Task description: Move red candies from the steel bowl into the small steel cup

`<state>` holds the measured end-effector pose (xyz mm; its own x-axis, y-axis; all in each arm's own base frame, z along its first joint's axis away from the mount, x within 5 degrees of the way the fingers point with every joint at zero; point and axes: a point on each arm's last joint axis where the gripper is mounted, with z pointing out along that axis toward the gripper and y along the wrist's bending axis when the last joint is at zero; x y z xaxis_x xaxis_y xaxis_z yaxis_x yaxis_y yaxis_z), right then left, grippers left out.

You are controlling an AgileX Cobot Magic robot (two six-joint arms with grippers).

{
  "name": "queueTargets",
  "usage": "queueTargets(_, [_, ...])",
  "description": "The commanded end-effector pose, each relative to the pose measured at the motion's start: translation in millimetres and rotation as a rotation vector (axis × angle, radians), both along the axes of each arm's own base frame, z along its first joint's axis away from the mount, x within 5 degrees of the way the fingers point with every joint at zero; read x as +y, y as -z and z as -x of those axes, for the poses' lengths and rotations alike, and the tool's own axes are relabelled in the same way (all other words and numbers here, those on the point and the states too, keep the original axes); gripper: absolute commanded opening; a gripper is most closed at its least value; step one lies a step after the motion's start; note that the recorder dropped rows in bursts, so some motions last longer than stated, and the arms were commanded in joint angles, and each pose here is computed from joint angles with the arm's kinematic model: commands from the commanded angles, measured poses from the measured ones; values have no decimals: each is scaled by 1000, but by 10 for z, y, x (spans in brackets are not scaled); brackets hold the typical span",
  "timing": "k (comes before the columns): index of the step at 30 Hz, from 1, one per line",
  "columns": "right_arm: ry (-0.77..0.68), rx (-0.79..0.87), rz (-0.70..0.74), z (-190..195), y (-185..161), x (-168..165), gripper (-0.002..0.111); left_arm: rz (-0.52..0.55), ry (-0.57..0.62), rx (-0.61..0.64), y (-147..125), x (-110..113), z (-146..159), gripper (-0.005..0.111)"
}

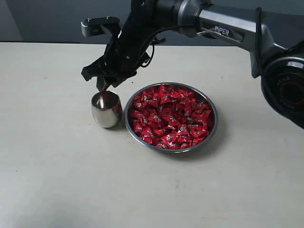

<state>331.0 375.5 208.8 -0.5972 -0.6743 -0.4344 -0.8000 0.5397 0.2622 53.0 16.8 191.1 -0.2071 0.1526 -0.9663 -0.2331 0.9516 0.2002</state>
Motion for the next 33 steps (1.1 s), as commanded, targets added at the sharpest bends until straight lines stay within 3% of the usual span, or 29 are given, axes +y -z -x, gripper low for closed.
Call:
queueTargets(1, [34,-44,30,-62,-293,-196,42,-4,5,-15,-9,-3,0,0])
queueTargets(5, [88,4,76,-181,-390,-466,42,-4,5,-15,-9,-3,0,0])
queueTargets(11, [122,98,164,-237,-201,-763,42,-4,5,-15,-9,-3,0,0])
queueTargets(16, [120,141,246,-150,109,-853,60,-4,5,-15,-9,-3,0,0])
queueTargets(23, [135,111,273,-145,334,-904,48,-4,5,-15,-9,-3,0,0])
queueTargets(33, [123,165,230,-107,451,-809,47,-4,5,-15,-9,-3,0,0])
